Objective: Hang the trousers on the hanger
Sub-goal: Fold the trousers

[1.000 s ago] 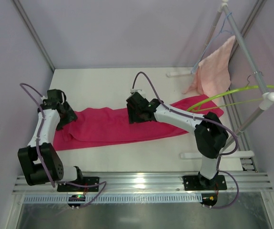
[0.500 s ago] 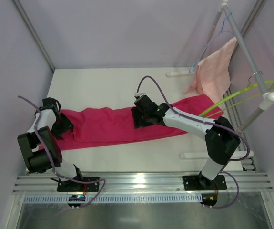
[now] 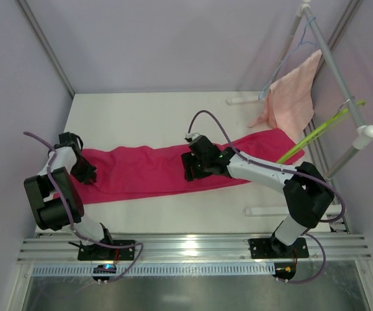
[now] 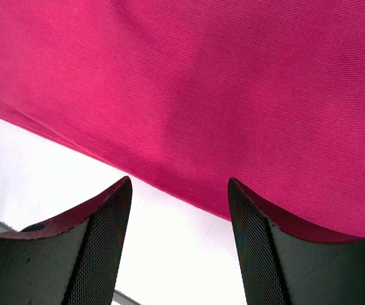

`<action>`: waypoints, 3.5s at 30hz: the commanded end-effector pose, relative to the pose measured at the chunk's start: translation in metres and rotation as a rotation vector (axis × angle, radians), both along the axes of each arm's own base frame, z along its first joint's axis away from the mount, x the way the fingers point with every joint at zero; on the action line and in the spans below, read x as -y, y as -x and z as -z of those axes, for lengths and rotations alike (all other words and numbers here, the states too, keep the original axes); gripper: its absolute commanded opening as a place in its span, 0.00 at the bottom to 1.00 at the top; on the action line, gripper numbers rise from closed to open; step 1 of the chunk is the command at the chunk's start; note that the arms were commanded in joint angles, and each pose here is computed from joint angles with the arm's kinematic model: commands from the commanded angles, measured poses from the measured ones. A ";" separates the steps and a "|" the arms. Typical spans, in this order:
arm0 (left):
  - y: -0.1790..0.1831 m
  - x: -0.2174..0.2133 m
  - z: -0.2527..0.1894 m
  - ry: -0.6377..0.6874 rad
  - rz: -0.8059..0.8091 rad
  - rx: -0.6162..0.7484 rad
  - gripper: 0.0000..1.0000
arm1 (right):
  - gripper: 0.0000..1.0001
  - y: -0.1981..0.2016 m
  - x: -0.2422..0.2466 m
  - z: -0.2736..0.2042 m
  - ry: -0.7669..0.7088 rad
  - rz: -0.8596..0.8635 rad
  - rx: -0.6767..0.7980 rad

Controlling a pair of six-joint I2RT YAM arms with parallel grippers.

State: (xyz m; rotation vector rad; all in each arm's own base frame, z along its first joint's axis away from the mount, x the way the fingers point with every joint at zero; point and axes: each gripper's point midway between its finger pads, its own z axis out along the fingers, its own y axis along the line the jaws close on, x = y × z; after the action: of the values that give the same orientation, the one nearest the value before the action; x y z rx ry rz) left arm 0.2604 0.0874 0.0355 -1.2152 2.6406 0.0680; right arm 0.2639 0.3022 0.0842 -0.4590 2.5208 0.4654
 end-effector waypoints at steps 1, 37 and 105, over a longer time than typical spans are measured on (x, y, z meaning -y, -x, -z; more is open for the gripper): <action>-0.003 -0.012 -0.008 -0.044 -0.015 -0.022 0.10 | 0.65 -0.008 -0.005 -0.028 -0.078 -0.026 0.083; 0.003 -0.052 -0.064 -0.371 0.026 -0.170 0.00 | 0.55 0.026 -0.008 -0.024 -0.213 -0.238 0.204; -0.051 -0.029 -0.111 -0.280 0.097 0.115 0.00 | 0.38 0.027 0.134 0.051 -0.189 1.351 -0.194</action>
State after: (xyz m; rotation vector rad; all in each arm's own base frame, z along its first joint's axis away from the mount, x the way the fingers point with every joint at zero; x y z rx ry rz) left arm 0.2997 0.1149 0.1299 -0.9817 2.5580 0.3550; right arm 0.2194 0.1736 0.0188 1.3436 2.3688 0.1933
